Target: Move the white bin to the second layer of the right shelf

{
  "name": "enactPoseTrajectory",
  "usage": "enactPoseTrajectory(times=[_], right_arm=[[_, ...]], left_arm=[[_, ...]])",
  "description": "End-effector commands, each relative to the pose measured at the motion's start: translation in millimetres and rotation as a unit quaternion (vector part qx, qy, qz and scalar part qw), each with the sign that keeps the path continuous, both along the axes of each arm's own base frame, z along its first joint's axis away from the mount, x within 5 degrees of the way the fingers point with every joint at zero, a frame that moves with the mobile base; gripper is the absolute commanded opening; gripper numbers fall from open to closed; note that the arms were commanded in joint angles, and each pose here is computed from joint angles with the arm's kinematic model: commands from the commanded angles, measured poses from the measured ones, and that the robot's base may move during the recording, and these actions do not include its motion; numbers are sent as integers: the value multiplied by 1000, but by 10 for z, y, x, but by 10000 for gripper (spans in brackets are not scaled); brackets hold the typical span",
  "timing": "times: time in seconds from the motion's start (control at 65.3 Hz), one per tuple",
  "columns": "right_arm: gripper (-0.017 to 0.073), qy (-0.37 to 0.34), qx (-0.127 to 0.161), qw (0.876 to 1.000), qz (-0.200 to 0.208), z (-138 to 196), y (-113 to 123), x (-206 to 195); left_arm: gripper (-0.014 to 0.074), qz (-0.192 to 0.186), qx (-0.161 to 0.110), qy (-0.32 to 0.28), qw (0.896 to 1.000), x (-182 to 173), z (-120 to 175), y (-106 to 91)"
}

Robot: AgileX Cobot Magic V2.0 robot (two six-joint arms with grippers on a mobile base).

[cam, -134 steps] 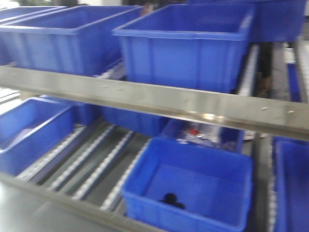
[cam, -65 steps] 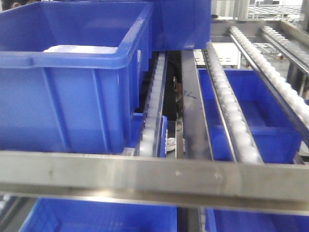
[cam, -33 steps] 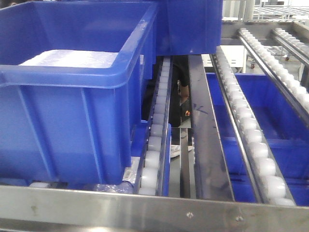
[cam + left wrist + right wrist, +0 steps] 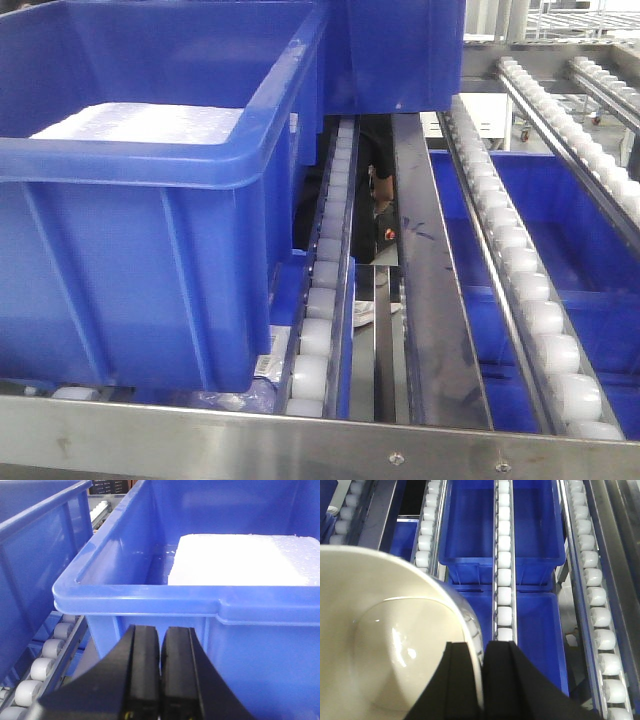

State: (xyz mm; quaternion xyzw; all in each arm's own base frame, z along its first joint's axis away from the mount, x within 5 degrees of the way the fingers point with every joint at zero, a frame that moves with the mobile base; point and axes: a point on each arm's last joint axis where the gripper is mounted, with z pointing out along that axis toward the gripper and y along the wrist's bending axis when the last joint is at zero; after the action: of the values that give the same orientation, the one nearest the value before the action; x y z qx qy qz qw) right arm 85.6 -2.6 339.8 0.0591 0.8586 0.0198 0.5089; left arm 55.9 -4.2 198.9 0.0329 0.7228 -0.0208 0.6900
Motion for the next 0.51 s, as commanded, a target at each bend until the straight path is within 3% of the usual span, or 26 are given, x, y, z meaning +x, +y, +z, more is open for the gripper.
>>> enactPoseTrajectory(times=[0.0, 0.49], right_arm=[[56, -58, -3, 998, -2, 161, -6, 30], [56, -58, -3, 998, -2, 161, -6, 30]], left_arm=[[85, -2, -4, -32, 999, 4, -37, -3], [85, -2, -4, -32, 999, 4, -37, -3]])
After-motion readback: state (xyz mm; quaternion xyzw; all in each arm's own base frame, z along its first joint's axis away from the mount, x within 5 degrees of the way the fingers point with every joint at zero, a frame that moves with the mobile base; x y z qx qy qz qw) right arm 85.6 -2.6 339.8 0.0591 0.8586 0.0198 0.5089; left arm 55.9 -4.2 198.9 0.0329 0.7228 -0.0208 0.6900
